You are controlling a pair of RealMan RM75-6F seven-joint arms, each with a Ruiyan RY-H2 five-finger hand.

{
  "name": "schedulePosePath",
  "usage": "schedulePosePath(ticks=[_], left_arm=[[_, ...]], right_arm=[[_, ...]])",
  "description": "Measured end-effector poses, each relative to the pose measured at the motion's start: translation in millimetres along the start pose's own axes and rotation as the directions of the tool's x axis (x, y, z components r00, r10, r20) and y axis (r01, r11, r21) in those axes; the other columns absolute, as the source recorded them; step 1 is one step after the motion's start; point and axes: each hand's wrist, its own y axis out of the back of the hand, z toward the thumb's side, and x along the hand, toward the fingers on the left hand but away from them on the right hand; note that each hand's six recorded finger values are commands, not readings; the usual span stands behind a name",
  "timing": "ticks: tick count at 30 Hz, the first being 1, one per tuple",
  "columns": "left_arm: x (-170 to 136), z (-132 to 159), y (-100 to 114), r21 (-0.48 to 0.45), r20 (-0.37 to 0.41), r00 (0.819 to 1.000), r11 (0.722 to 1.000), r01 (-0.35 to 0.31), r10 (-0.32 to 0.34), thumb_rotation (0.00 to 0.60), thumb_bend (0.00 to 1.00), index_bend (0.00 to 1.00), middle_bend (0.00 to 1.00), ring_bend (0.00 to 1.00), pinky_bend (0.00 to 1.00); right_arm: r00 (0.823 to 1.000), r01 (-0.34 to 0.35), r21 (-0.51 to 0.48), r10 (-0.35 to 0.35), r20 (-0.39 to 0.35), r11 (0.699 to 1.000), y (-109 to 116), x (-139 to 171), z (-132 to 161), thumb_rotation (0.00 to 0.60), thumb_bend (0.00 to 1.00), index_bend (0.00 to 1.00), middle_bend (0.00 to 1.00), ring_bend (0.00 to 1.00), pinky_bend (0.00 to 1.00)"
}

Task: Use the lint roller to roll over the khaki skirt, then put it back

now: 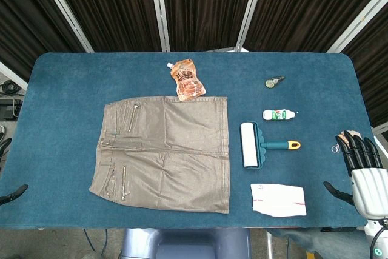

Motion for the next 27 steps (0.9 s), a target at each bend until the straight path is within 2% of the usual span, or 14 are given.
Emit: schedulePosePath(ticks=[6, 12, 15, 17, 20, 23, 27], left_arm=[[-0.3, -1.5, 0.0, 0.0, -0.005, 1.0, 1.0, 0.001, -0.001, 0.6, 0.0, 0.0, 0.0, 0.0, 0.0], [1.4, -2.4, -2.9, 0.01, -0.009, 1.0, 1.0, 0.006, -0.006, 0.6, 0.0, 0.0, 0.0, 0.0, 0.0], [3.3, -2.4, -7.3, 0.02, -0.014, 1.0, 1.0, 0.018, -0.018, 0.6, 0.0, 0.0, 0.0, 0.0, 0.0], [4.6, -2.3, -9.6, 0.028, -0.016, 1.0, 0.999, 0.023, -0.022, 0.6, 0.0, 0.0, 0.0, 0.0, 0.0], [6.3, -2.2, -12.2, 0.041, -0.025, 0.999, 0.999, 0.026, -0.025, 0.6, 0.0, 0.0, 0.0, 0.0, 0.0], [7.5, -1.7, -14.1, 0.052, -0.033, 0.999, 0.998, 0.026, -0.024, 0.6, 0.0, 0.0, 0.0, 0.0, 0.0], [9.7, -2.2, -16.9, 0.061, -0.047, 0.999, 0.998, 0.031, -0.028, 0.6, 0.0, 0.0, 0.0, 0.0, 0.0]], right_arm=[[1.0, -0.023, -0.006, 0.023, 0.007, 1.0, -3.6, -0.8, -1.2, 0.6, 0.0, 0.0, 0.0, 0.0, 0.0], [0.995, -0.096, -0.035, 0.096, 0.004, 0.995, -17.2, -9.5, -2.5, 0.6, 0.0, 0.0, 0.0, 0.0, 0.0], [0.989, -0.15, -0.027, 0.149, -0.013, 0.988, -30.5, -22.2, -6.1, 0.6, 0.03, 0.0, 0.0, 0.0, 0.0], [0.984, -0.174, -0.005, 0.174, -0.029, 0.985, -39.5, -32.6, -10.8, 0.6, 0.13, 0.0, 0.0, 0.0, 0.0], [0.977, -0.204, 0.031, 0.206, -0.054, 0.978, -55.9, -48.8, -18.6, 0.6, 0.23, 0.01, 0.01, 0.0, 0.0], [0.965, -0.245, 0.07, 0.25, -0.078, 0.967, -78.1, -66.5, -26.1, 0.6, 0.27, 0.02, 0.02, 0.0, 0.0], [0.945, -0.297, 0.112, 0.309, -0.111, 0.948, -109.8, -88.5, -27.3, 0.6, 0.27, 0.03, 0.03, 0.0, 0.0]])
